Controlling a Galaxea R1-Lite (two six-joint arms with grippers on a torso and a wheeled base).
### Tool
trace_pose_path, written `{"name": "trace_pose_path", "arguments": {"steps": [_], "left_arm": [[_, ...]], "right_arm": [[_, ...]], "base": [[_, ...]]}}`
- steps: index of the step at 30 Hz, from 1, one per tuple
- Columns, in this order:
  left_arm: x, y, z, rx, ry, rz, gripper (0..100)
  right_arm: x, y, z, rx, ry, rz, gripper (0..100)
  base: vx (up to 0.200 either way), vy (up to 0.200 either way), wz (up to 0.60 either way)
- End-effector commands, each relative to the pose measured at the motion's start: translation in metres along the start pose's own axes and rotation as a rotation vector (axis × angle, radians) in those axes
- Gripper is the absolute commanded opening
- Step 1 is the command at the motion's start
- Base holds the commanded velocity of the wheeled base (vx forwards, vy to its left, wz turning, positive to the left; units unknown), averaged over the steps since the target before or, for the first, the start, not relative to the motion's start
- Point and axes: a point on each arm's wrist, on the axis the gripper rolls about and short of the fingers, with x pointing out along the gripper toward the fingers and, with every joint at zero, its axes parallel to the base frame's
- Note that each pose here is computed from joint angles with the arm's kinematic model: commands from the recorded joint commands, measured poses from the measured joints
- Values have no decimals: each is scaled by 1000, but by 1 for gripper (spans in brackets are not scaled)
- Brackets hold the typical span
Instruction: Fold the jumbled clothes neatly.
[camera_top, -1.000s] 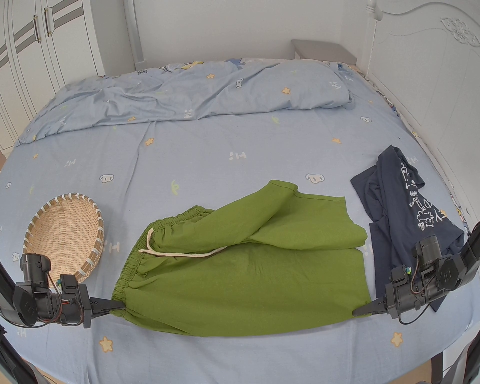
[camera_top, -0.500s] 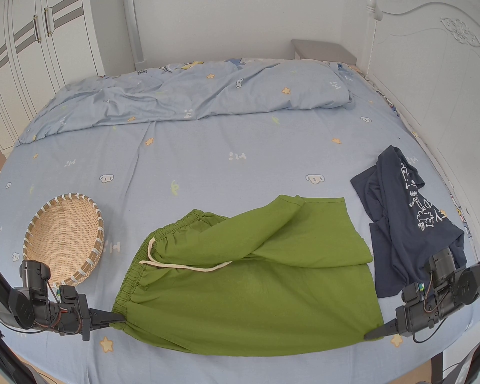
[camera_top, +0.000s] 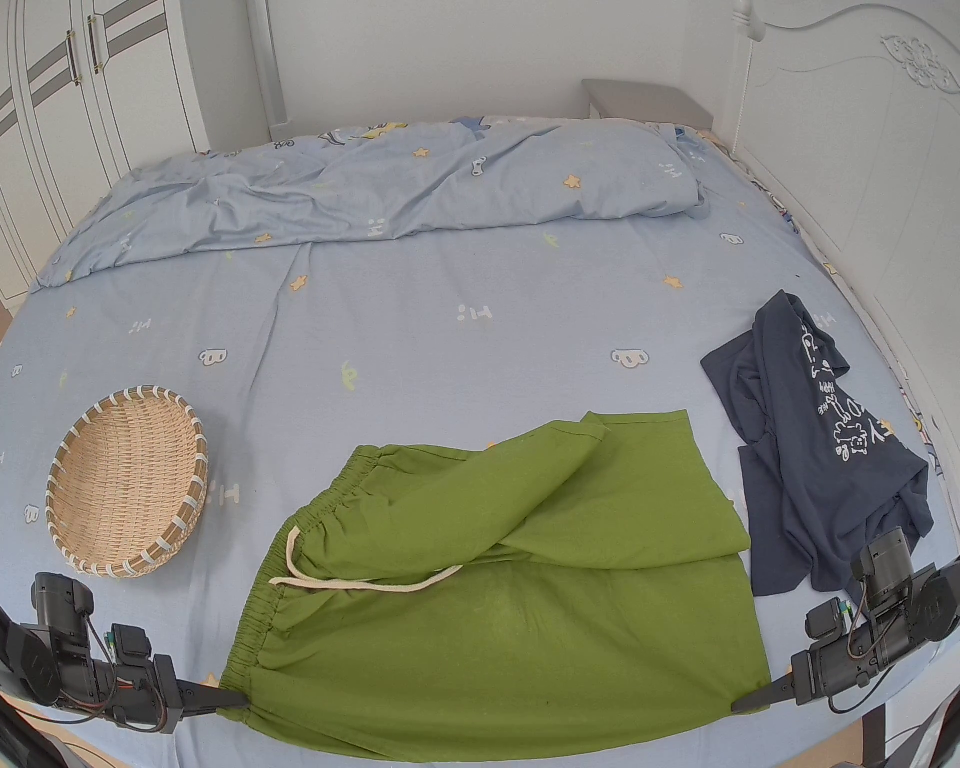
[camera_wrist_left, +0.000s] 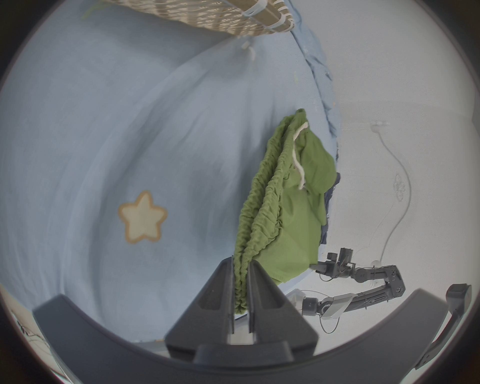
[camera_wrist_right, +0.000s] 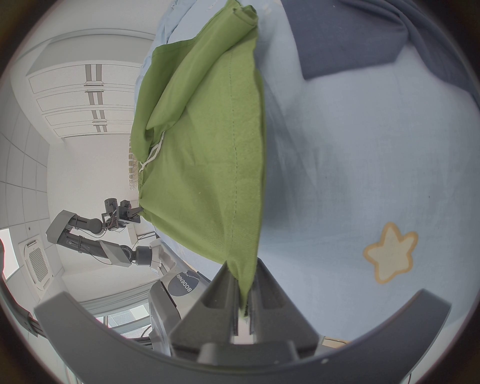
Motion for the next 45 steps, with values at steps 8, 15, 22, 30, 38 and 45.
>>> {"name": "trace_pose_path", "arguments": {"steps": [8,15,22,30,38,45], "left_arm": [[-4,3,-18,3,44,49,0],[-5,4,-18,12,35,54,100],[-10,-2,-18,51,-11,48,100],[-25,-46,-5,186,-78,-6,100],[-53,-120,42,295,-114,-16,100],[-35,-157,95,408,-97,-77,100]], "right_arm": [[3,-2,-4,9,22,-6,0],[7,-3,-4,13,47,-15,100],[-2,2,-6,-29,-24,-22,100],[-41,21,1,-141,-293,-149,100],[-83,34,32,-164,-500,-292,100],[-116,61,88,-285,-643,-275,100]], "base": [[0,0,0],[0,0,0],[0,0,0],[0,0,0],[0,0,0],[0,0,0]]}}
